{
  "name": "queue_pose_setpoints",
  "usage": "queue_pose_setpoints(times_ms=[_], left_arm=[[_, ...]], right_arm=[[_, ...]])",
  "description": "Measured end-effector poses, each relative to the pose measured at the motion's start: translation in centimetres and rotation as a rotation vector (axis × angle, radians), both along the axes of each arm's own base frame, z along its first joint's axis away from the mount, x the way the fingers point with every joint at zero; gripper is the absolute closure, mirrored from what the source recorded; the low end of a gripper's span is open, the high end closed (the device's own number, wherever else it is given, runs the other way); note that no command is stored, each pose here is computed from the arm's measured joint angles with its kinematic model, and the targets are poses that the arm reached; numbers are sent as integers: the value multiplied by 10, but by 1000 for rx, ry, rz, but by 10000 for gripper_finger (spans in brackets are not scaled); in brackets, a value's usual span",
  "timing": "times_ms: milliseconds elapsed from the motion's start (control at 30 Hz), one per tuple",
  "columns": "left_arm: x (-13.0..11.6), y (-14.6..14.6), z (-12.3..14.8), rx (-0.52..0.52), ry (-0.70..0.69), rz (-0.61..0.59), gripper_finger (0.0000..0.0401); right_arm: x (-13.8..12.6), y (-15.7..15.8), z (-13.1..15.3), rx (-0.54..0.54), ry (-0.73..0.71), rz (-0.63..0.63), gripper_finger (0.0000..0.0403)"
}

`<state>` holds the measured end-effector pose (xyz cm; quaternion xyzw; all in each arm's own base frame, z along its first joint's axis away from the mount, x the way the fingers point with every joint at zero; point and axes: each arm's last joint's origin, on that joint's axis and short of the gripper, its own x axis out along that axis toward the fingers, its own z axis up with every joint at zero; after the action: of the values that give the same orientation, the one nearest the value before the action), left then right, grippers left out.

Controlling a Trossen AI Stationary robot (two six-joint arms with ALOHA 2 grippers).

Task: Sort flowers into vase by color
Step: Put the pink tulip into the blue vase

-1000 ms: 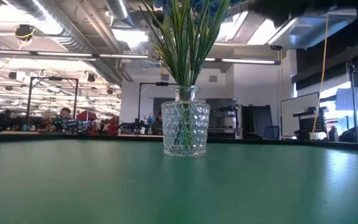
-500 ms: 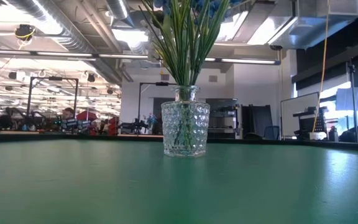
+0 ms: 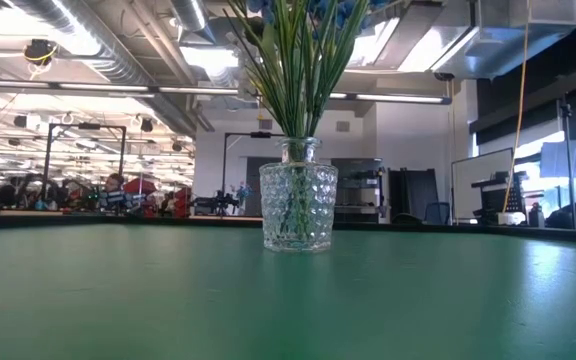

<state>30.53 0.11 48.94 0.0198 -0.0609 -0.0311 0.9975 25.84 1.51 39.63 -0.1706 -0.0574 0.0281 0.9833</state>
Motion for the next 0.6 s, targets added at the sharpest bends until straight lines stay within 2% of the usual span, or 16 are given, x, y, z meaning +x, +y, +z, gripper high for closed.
queue_pose_setpoints(times_ms=[233,600], left_arm=[[18,0,-15,1,59,-11,401],[21,0,-24,-1,131,-16,401]], right_arm=[[24,-2,-2,-3,45,0,211],[18,-2,4,21,23,10,284]])
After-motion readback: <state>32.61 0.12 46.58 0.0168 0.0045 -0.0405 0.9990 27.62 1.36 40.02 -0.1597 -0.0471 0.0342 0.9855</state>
